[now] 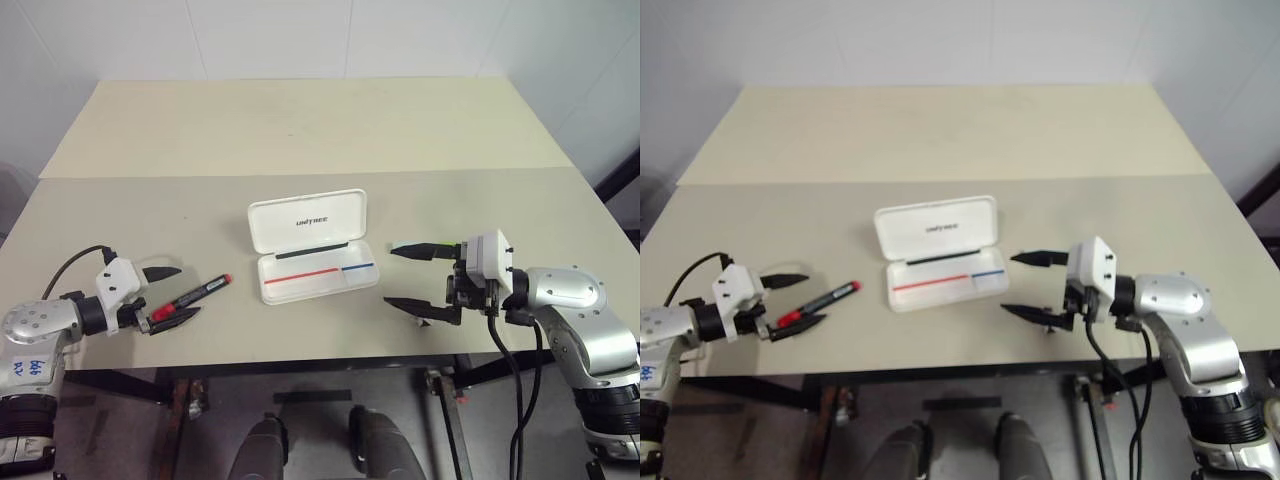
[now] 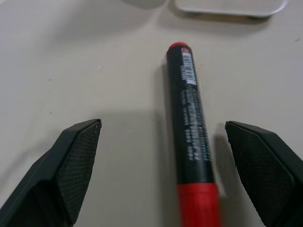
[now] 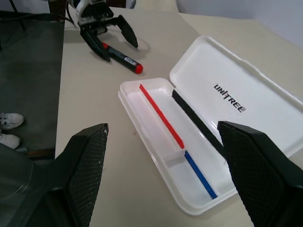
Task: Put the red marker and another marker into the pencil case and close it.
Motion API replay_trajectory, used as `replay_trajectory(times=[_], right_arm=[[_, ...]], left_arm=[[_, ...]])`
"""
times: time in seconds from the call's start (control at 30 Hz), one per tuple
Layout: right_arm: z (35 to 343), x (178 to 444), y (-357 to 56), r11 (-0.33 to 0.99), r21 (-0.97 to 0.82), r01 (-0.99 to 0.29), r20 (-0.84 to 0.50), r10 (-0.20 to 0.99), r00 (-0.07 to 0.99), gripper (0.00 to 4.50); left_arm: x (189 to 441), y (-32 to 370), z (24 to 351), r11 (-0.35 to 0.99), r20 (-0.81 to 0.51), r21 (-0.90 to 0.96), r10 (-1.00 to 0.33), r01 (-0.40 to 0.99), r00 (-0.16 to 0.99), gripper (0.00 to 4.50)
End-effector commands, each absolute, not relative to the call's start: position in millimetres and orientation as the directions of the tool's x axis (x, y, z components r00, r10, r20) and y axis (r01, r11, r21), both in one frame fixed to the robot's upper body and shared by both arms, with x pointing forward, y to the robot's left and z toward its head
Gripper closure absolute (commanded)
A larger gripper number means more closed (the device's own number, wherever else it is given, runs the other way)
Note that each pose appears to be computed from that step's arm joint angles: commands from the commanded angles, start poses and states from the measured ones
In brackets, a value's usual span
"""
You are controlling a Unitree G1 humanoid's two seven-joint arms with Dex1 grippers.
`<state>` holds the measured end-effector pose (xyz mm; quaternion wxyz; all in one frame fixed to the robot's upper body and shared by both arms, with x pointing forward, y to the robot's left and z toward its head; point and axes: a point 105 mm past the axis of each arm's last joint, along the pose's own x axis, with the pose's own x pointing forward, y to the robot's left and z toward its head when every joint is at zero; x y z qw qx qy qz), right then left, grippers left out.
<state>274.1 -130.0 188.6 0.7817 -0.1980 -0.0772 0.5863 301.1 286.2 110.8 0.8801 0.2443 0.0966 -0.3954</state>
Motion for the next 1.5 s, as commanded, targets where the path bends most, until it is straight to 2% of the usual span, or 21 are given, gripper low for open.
replay_trajectory(times=[0.03, 0.07, 0.1, 0.43, 0.6, 0.67, 0.73, 0.8, 1.0, 1.1, 1.2, 1.27, 1.5], right_arm=[[206.3, 268.8, -123.2, 0.228, -0.446, -0.866, -0.065, 0.956, 0.285, 0.6], [207.6, 268.7, -122.2, 0.229, -0.448, -0.864, -0.061, 0.956, 0.285, 0.6], [209.4, 268.5, -120.9, 0.23, -0.451, -0.862, -0.056, 0.957, 0.285, 0.6], [218.9, 268.2, -115.4, 0.235, -0.466, -0.853, -0.034, 0.958, 0.283, 0.6], [219.4, 268.9, -115.4, 0.239, -0.466, -0.852, -0.033, 0.958, 0.286, 0.6], [218.7, 269.1, -115.7, 0.242, -0.465, -0.852, -0.034, 0.956, 0.29, 0.6], [218.4, 269.1, -116.4, 0.248, -0.465, -0.85, -0.033, 0.955, 0.296, 0.6], [218.5, 269.2, -117.0, 0.256, -0.464, -0.848, -0.03, 0.952, 0.303, 0.6], [216.4, 269.7, -117.9, 0.272, -0.462, -0.844, -0.027, 0.947, 0.32, 0.6], [216.0, 269.4, -117.7, 0.287, -0.461, -0.84, -0.018, 0.943, 0.332, 0.6], [216.6, 268.9, -118.2, 0.303, -0.466, -0.831, -0.01, 0.938, 0.347, 0.6], [216.7, 268.3, -118.8, 0.311, -0.47, -0.826, -0.008, 0.934, 0.356, 0.6], [217.9, 261.2, -122.7, 0.373, -0.479, -0.795, 0.018, 0.909, 0.416, 0.6]], left_arm=[[305.0, 295.7, 106.2, 0.576, -0.402, 0.383, -0.6, 0.722, 0.691, 0.02], [305.1, 296.3, 103.7, 0.575, -0.41, 0.382, -0.596, 0.723, 0.691, 0.44], [304.4, 295.8, 101.6, 0.582, -0.411, 0.364, -0.6, 0.728, 0.686, 0.62], [297.3, 289.0, 90.8, 0.559, -0.439, 0.326, -0.624, 0.762, 0.646, 3.82], [301.2, 283.0, 100.9, 0.56, -0.369, 0.371, -0.643, 0.741, 0.671, 3.89], [306.2, 280.3, 118.8, 0.568, -0.291, 0.421, -0.654, 0.708, 0.698, 3.89], [314.8, 280.9, 143.9, 0.635, -0.161, 0.439, -0.64, 0.635, 0.751, 3.89], [315.2, 275.2, 159.1, 0.645, -0.1, 0.437, -0.658, 0.627, 0.747, 3.89], [308.7, 246.3, 174.9, 0.599, -0.068, 0.376, -0.743, 0.706, 0.666, 3.89], [307.6, 218.3, 183.3, 0.497, -0.091, 0.37, -0.821, 0.785, 0.563, 3.89], [313.3, 195.4, 188.9, 0.432, -0.096, 0.366, -0.863, 0.824, 0.495, 3.89], [320.3, 186.2, 195.6, 0.449, -0.049, 0.343, -0.869, 0.825, 0.493, 3.89], [341.8, 120.0, 181.6, 0.257, -0.15, 0.412, -0.927, 0.874, 0.343, 3.89]])
